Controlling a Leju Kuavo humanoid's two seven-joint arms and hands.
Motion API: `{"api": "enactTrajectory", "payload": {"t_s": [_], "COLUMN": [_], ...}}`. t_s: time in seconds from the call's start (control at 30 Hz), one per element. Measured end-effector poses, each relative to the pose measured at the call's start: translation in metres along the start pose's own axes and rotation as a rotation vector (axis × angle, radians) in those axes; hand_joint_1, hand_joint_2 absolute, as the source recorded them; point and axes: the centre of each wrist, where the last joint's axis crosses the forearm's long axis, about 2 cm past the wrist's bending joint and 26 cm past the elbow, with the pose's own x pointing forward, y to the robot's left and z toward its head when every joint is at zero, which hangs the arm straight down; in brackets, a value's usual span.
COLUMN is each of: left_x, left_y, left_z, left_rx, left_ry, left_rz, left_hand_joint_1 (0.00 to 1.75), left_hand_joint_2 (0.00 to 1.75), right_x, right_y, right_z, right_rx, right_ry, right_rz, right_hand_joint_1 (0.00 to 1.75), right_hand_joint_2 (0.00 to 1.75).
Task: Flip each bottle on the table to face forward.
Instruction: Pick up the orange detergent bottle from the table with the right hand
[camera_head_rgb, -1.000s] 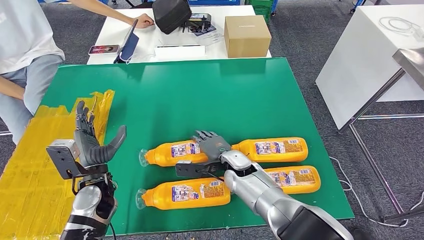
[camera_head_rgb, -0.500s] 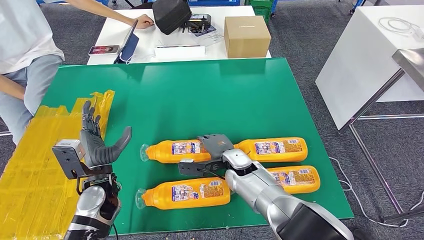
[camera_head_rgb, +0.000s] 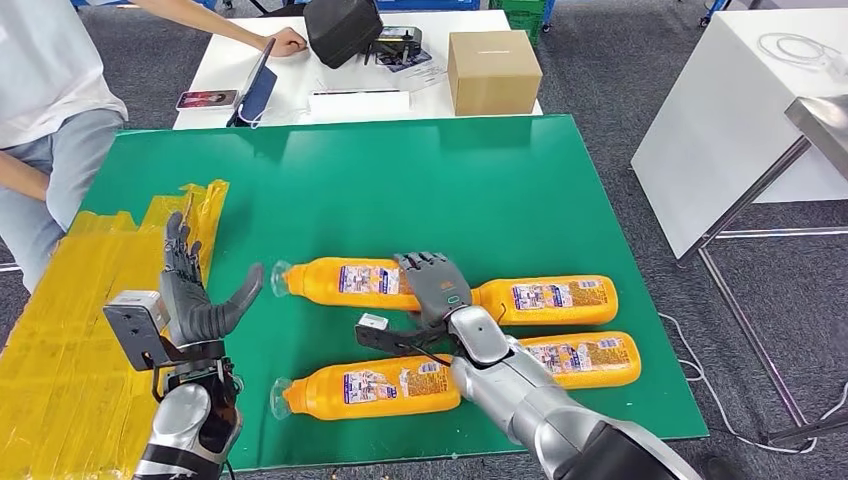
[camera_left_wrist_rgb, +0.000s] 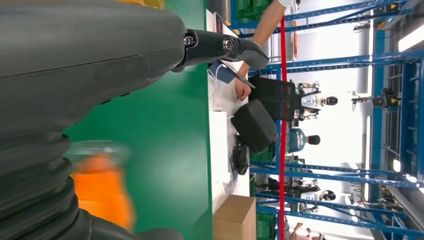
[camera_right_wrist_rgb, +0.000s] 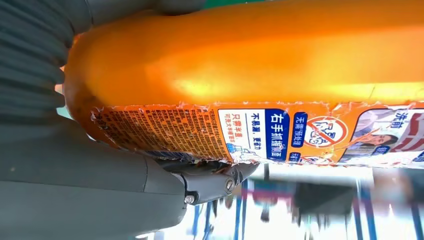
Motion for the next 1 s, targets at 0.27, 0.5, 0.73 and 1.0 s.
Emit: {"api": "enactTrajectory", "payload": {"t_s": [0.27, 0.5, 0.73, 1.0], "left_x": [0.003, 0.003, 0.005, 0.01], "left_y": [0.003, 0.003, -0.009, -0.027], "left_z": [0.008, 0.01, 0.015, 0.016], "left_rx": [0.002, -0.012, -0.227, -0.411], "left_ry": [0.002, 0.007, 0.121, 0.167], "left_rz": [-0.008, -0.01, 0.179, 0.311], "left_hand_joint_1": [0.0, 0.0, 0.0, 0.0], "left_hand_joint_2": [1.75, 1.75, 1.75, 1.75], "right_x": [-0.003, -0.005, 0.0, 0.015], "right_y": [-0.008, -0.014, -0.018, -0.022], "right_z": [0.006, 0.015, 0.038, 0.055], "right_rx": [-0.218, -0.342, -0.436, -0.408], "right_ry": [0.037, 0.014, 0.022, -0.102], "right_rz": [-0.162, -0.322, -0.783, -1.067], "right_hand_joint_1": [1.75, 1.75, 1.74, 1.74], "right_hand_joint_2": [1.75, 1.75, 1.75, 1.75]}}
